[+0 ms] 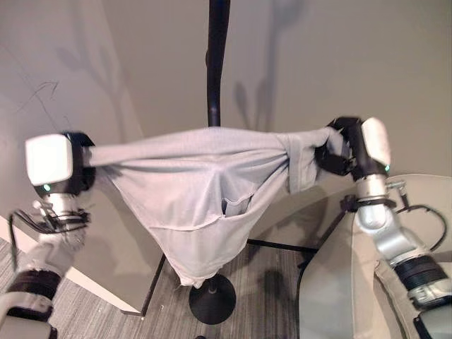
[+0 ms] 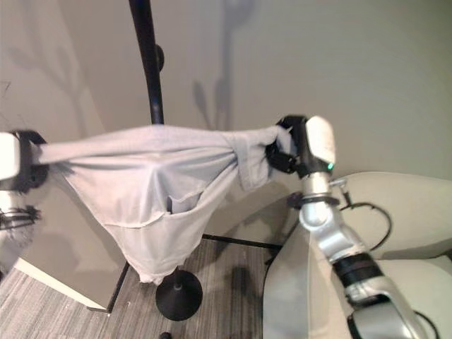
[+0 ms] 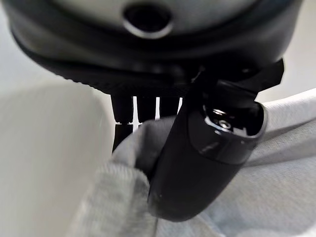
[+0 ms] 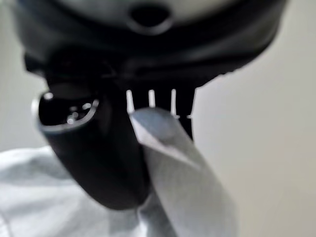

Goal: Hang the clothes on the sofa on the clothes rack.

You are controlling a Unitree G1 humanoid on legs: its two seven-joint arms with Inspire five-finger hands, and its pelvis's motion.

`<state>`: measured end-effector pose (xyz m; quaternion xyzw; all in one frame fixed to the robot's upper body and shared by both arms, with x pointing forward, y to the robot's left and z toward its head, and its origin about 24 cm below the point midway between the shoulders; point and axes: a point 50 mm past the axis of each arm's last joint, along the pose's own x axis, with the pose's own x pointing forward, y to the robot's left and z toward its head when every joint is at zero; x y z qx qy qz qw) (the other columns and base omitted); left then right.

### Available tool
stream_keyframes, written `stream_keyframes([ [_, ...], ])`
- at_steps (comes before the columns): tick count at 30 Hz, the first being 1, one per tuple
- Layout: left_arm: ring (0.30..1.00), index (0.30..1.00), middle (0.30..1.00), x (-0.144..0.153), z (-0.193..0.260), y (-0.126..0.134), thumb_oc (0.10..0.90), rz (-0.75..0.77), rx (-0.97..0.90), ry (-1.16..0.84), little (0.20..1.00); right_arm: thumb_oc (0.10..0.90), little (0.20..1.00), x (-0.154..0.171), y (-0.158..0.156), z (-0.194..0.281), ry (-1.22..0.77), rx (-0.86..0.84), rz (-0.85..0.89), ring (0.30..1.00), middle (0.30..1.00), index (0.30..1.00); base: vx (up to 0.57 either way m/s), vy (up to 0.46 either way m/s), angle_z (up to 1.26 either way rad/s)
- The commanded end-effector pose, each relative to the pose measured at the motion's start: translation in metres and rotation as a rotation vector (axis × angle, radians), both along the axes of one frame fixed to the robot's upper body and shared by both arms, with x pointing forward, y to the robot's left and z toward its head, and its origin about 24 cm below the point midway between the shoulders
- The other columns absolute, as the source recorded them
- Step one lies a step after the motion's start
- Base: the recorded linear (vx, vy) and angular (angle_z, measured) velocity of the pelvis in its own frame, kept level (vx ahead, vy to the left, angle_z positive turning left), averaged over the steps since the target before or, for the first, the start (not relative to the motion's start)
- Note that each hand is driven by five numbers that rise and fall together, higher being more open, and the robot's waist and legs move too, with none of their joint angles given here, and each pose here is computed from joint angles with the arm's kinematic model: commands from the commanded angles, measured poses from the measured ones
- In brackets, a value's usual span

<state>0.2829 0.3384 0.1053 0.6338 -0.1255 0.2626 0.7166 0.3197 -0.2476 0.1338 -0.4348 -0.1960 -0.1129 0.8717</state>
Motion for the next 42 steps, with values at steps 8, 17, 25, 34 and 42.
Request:
stream_keyframes([
  [8, 0.300, 0.300, 0.300, -0.018, -0.052, -0.048, 0.400, -0.004, -0.587, -0.164, 0.300, 0.400, 0.300, -0.017, 0.034, -0.034, 0.051, 0.282, 0.060, 0.300, 0.300, 0.300, 0.01, -0.011, -0.08],
  [17, 0.300, 0.300, 0.300, -0.028, -0.081, -0.122, 0.400, -0.198, -1.630, -0.356, 0.300, 0.400, 0.300, -0.044, 0.124, -0.084, 0.342, 0.681, 0.375, 0.300, 0.300, 0.300, -0.01, -0.025, 0.01],
  [25, 0.900, 0.900, 0.900, -0.030, -0.093, -0.164, 0.800, -0.336, -2.135, -0.308, 0.900, 0.800, 0.900, -0.067, 0.186, -0.105, 0.649, 1.234, 0.647, 0.900, 0.900, 0.900, -0.01, -0.005, 0.04],
  [34, 0.900, 0.900, 0.900, -0.055, -0.115, -0.147, 0.800, -0.324, -2.005, -0.111, 0.900, 0.800, 0.900, -0.055, 0.122, -0.081, 0.551, 0.955, 0.693, 0.900, 0.900, 0.900, -0.02, 0.001, 0.06],
  [42, 0.900, 0.900, 0.900, -0.108, -0.108, -0.062, 0.800, -0.574, -1.765, 0.255, 0.900, 0.800, 0.900, -0.063, 0.040, -0.006, 0.568, 0.346, 0.830, 0.900, 0.900, 0.900, -0.03, 0.019, -0.04],
])
